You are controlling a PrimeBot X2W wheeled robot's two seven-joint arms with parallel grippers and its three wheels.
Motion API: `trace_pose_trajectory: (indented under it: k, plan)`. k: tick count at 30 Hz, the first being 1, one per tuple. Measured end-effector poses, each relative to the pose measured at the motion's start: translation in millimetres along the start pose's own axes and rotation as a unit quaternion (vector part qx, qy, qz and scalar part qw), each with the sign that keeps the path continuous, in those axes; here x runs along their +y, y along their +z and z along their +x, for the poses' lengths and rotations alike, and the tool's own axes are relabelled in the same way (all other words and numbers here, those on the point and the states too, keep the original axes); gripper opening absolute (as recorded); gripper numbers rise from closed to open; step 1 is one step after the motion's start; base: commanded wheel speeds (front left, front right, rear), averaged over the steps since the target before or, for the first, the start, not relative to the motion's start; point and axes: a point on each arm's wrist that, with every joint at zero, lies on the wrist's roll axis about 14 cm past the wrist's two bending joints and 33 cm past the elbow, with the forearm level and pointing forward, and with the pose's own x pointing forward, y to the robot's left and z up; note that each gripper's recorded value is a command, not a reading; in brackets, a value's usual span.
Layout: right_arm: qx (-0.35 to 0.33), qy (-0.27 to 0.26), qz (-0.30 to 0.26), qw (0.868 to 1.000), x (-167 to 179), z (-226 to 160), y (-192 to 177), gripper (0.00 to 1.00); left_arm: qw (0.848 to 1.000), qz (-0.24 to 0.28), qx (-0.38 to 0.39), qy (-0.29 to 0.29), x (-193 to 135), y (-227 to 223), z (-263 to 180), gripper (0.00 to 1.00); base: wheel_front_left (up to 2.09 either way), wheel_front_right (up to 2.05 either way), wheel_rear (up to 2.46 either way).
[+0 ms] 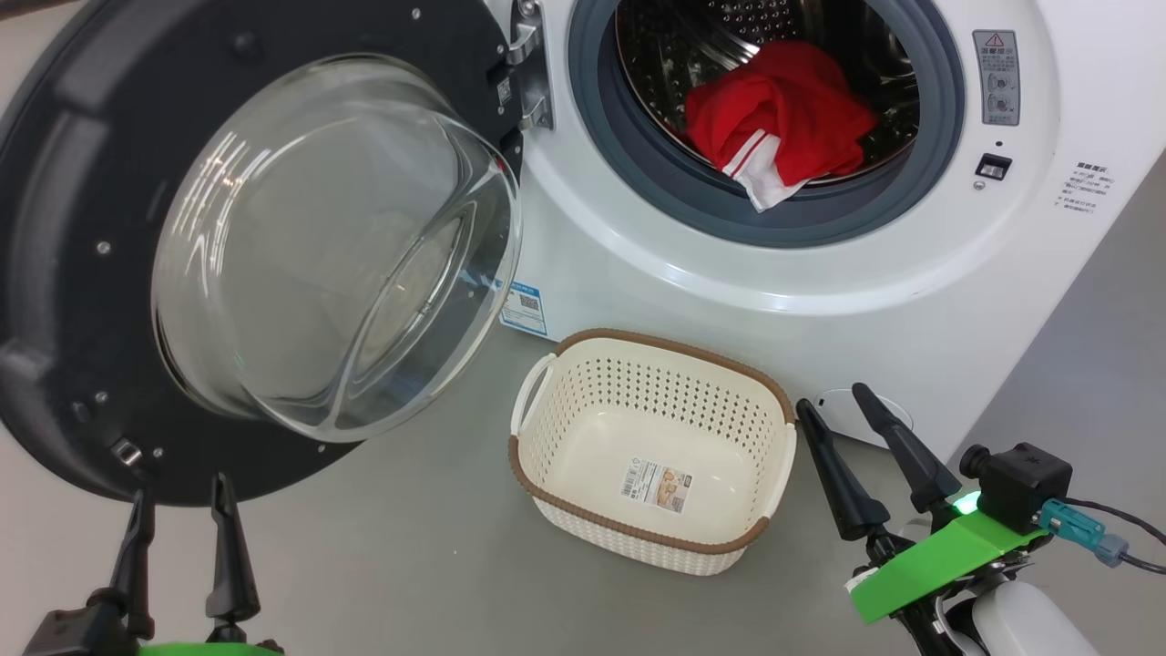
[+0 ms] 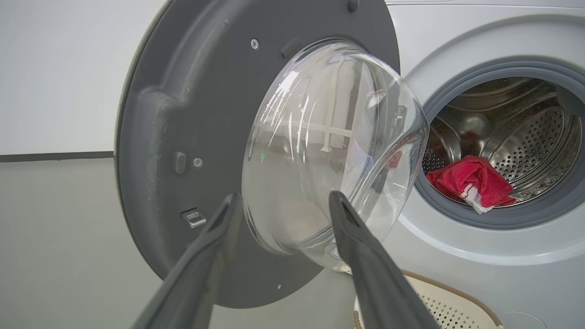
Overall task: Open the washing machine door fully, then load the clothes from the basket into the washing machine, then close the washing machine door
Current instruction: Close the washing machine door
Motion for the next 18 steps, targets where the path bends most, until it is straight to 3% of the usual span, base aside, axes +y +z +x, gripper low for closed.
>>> trace_pose_trajectory:
  k: [5, 6, 7, 8, 9, 10, 11, 18]
  plan:
    - [-0.002, 0.002, -0.002, 1.000, 1.8, 0.0, 1.9, 1.00, 1.000, 0.000, -0.004, 0.001, 1.5, 2.1, -0.8, 1.00, 0.00, 0.00, 0.00]
    - [-0.002, 0.002, -0.003, 1.000, 2.3, 0.0, 2.6, 1.00, 1.000, 0.000, -0.004, 0.001, 1.6, 2.6, -1.0, 0.91, 0.00, 0.00, 0.00]
    - [-0.003, 0.003, -0.003, 1.000, 2.8, 0.0, 3.1, 1.00, 1.000, 0.000, -0.005, 0.002, 2.0, 3.0, -1.2, 0.80, 0.00, 0.00, 0.00]
    - [-0.003, 0.003, -0.004, 1.000, 3.4, 0.0, 3.6, 1.00, 1.000, -0.001, -0.006, 0.002, 2.4, 3.4, -1.4, 0.48, 0.00, 0.00, 0.00]
    - [-0.004, 0.004, -0.004, 1.000, 4.0, 0.0, 4.1, 1.00, 1.000, -0.001, -0.007, 0.002, 2.8, 3.8, -1.6, 0.33, 0.00, 0.00, 0.00]
    - [-0.004, 0.004, -0.004, 1.000, 4.7, 0.0, 4.6, 1.00, 1.000, -0.001, -0.007, 0.002, 3.0, 4.3, -1.8, 0.07, 0.00, 0.00, 0.00]
    - [-0.005, 0.005, -0.005, 1.000, 5.3, 0.0, 5.2, 1.00, 1.000, -0.002, -0.008, 0.003, 3.5, 4.8, -2.0, 0.00, 0.00, 0.00, 0.00]
    - [-0.007, 0.009, -0.005, 1.000, 10.1, 0.7, 7.1, 1.00, 1.000, 0.008, -0.023, 0.001, 13.8, 15.7, -1.7, 0.00, 0.00, 0.00, 0.00]
